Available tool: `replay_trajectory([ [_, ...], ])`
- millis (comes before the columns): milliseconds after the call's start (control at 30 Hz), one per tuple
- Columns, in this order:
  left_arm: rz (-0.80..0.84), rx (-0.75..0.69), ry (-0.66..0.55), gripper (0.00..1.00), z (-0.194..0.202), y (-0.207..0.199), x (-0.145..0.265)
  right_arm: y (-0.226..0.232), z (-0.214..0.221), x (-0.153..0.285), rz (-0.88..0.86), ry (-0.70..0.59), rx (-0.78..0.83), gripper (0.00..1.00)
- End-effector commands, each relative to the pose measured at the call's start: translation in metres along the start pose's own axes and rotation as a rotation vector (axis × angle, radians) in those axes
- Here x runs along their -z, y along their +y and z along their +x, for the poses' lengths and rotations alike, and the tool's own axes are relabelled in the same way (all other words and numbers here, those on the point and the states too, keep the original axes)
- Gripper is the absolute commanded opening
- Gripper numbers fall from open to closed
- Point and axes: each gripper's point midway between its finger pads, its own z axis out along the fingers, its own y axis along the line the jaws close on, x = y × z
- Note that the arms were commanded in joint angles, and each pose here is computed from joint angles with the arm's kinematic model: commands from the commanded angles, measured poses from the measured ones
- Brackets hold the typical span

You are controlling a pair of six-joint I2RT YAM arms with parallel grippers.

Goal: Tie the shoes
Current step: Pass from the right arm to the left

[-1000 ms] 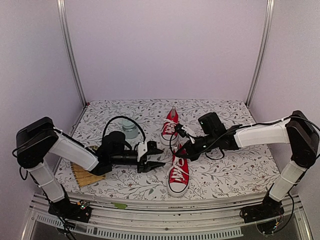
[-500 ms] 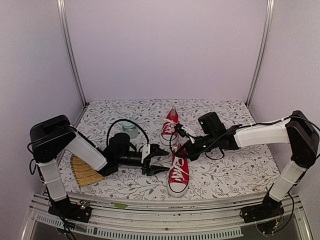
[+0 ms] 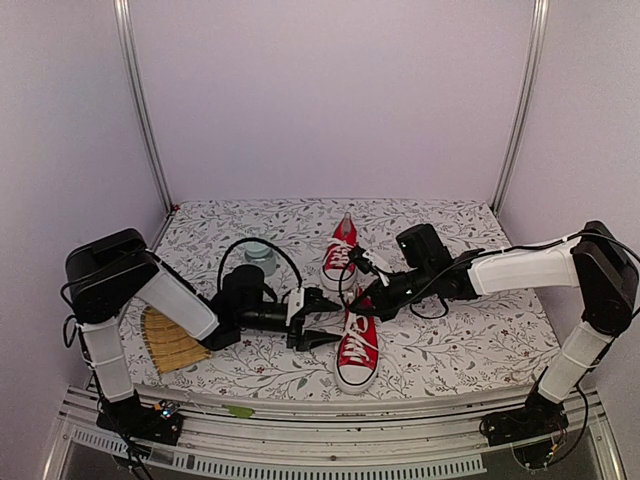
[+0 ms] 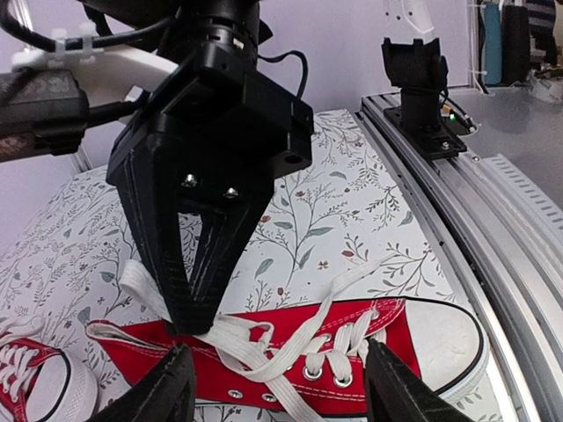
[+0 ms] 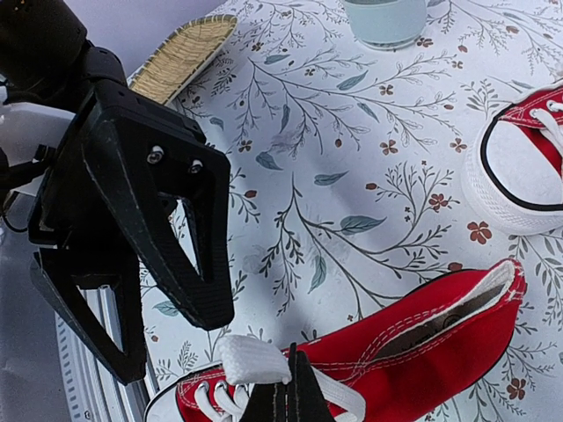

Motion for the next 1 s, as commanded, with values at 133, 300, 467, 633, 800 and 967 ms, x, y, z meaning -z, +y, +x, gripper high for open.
replay_trajectory([
  [133,-0.015,-0.036,-0.010,0.66,0.002,0.000,-0.008,0.002,-0.017,0.001,-0.005,-0.042,0.024,0.01],
  [300,-0.003,-0.038,-0.007,0.65,0.004,0.001,-0.012,0.004,-0.018,0.002,-0.016,-0.045,0.039,0.01],
  [467,0.006,-0.040,-0.011,0.62,0.003,0.001,-0.014,0.006,-0.020,0.004,-0.020,-0.055,0.049,0.01],
  [633,0.006,-0.035,0.003,0.57,0.005,0.003,-0.016,0.007,-0.021,0.003,-0.029,-0.057,0.056,0.01],
  [800,-0.002,-0.002,0.063,0.55,0.026,0.006,-0.024,0.009,-0.022,0.003,-0.037,-0.058,0.056,0.01],
  [967,-0.019,-0.010,0.098,0.55,0.038,0.012,-0.029,0.012,-0.023,0.003,-0.052,-0.059,0.060,0.01],
])
